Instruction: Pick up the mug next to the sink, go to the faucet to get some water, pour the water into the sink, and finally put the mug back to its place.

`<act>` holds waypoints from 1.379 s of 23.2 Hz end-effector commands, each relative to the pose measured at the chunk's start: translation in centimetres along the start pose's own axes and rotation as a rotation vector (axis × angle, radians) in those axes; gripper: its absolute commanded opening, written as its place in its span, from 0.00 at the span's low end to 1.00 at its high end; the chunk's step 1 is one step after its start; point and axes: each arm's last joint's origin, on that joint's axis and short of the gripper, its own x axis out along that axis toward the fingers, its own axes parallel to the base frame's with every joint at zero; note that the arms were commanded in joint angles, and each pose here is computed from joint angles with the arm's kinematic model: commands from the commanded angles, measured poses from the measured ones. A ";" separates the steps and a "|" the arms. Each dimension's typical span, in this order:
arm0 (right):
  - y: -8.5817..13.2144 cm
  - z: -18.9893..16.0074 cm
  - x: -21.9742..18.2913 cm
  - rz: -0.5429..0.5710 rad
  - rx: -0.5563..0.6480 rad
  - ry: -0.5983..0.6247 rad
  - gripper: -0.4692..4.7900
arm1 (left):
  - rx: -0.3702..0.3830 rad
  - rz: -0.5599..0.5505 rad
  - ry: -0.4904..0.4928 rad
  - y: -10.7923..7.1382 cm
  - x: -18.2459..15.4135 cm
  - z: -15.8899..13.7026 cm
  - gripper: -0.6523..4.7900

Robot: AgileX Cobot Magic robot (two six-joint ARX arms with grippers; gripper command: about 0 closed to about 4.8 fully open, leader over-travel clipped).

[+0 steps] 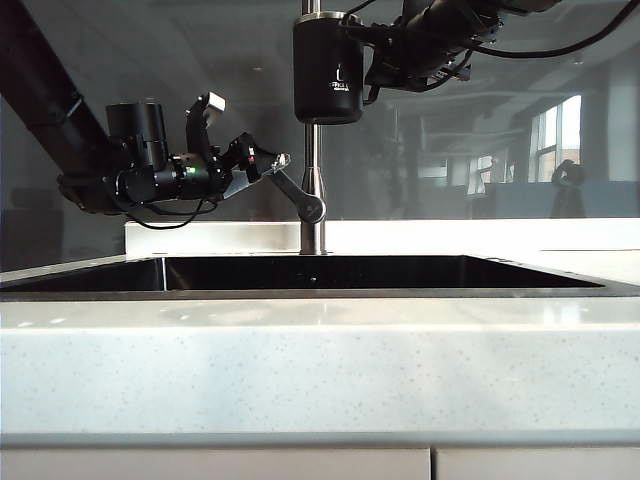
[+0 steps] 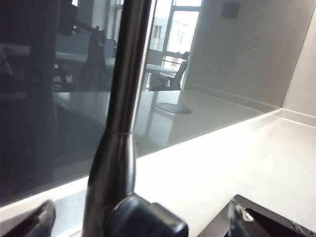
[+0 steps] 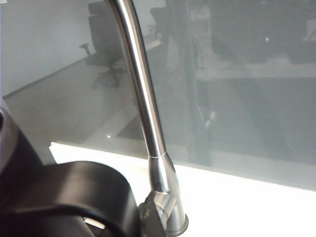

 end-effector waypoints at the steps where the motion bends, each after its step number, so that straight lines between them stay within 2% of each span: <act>1: 0.3 1.6 -0.3 0.010 0.008 -0.072 0.07 | 0.022 -0.017 -0.019 -0.3 0.5 0.9 0.99; 5: 0.4 1.7 -0.3 0.015 0.008 -0.083 0.07 | 0.031 -0.036 -0.028 -0.4 1.3 1.5 0.99; 11: 0.5 2.1 -0.4 0.037 0.050 -0.117 0.07 | 0.019 -0.045 0.015 -0.4 1.9 1.6 0.99; 16: 0.5 2.3 -0.4 0.040 0.057 -0.130 0.07 | -0.008 -0.085 0.054 -0.5 1.9 1.3 0.92; 27: 0.5 2.3 -0.4 0.040 0.056 -0.132 0.07 | -0.124 -0.277 0.123 -0.9 1.7 1.3 0.90; 32: 0.5 2.3 -0.4 0.040 0.056 -0.131 0.07 | -0.127 -0.335 0.144 -1.1 1.6 1.2 0.90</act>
